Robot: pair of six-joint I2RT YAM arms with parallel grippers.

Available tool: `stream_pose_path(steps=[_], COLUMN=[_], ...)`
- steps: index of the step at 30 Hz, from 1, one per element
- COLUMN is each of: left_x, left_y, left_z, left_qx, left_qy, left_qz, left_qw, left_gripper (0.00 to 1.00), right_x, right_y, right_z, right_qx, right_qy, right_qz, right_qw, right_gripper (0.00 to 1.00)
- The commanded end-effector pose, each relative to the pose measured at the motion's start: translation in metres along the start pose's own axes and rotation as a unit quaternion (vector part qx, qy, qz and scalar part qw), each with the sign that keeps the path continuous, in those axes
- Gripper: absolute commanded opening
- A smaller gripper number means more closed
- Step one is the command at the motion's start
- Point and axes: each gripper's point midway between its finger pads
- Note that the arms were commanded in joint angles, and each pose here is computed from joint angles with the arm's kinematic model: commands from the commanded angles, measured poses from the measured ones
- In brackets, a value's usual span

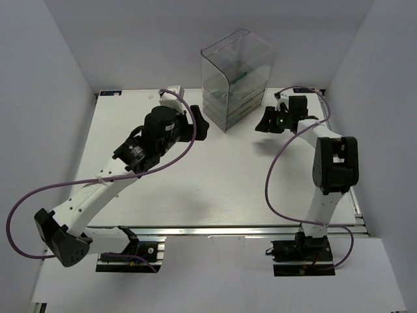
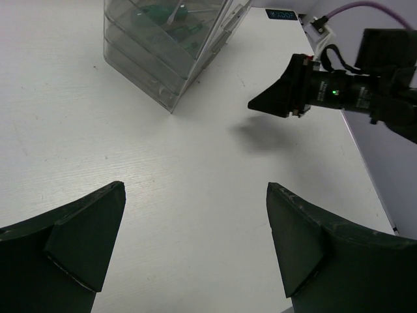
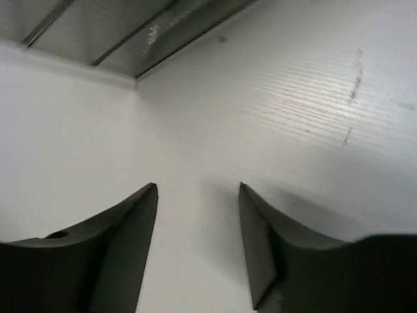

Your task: Sort the tools into containers

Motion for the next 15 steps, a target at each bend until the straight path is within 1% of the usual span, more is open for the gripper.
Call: stream_pose_path(steps=[1,2,4,5,7,8,9,10,11,13,14,15], left_x=[-0.001,-0.002,-0.004,-0.005,-0.008,-0.009,-0.011,-0.012,-0.012,-0.013,-0.012,-0.012], left_y=[0.006,0.006,-0.002,-0.003,-0.012,-0.014,-0.018,-0.023,-0.025,-0.029,-0.032,-0.034], left_z=[-0.002,-0.002,0.001,0.0,0.004,0.003,0.004,0.007,0.006,0.008,0.01,0.011], left_qx=[-0.001,0.0,-0.002,0.0,-0.003,-0.004,-0.008,-0.01,-0.011,-0.016,-0.016,-0.016], left_qy=[-0.009,-0.011,-0.012,-0.018,-0.022,-0.025,-0.026,-0.025,-0.032,-0.034,-0.035,-0.035], left_qz=[-0.016,-0.018,-0.011,-0.013,-0.002,-0.001,0.004,0.01,0.012,0.016,0.018,0.019], left_qw=[1.0,1.0,1.0,1.0,1.0,1.0,1.0,1.0,0.999,0.999,0.999,0.999], left_gripper=[0.98,0.98,0.98,0.98,0.98,0.98,0.98,0.98,0.98,0.98,0.98,0.98], right_x=[0.039,0.05,0.064,0.075,0.087,0.097,0.102,0.106,0.117,0.122,0.131,0.133], right_y=[0.013,0.013,0.007,0.013,0.01,0.017,0.014,0.019,0.026,0.021,0.031,0.026], right_z=[0.045,0.048,0.054,0.059,0.064,0.069,0.069,0.068,0.071,0.067,0.065,0.062], right_qx=[0.14,0.147,0.146,0.154,0.147,0.15,0.132,0.131,0.14,0.147,0.165,0.17], right_qy=[0.083,0.072,0.072,0.069,0.07,0.068,0.061,0.053,0.044,0.026,0.002,-0.011], right_qz=[-0.002,-0.005,0.006,-0.001,0.005,-0.007,-0.009,-0.022,-0.04,-0.046,-0.068,-0.068], right_qw=[0.987,0.986,0.987,0.986,0.987,0.986,0.989,0.99,0.988,0.988,0.984,0.983], right_gripper=[0.61,0.89,0.89,0.89,0.89,0.89,0.89,0.89,0.89,0.89,0.89,0.89])
Point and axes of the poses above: each gripper's point midway between its finger pads, its own x axis back along the fingers, its own z axis along the line the jaws close on, y = z × x, and after that the axes turned 15 degrees about x, right-handed
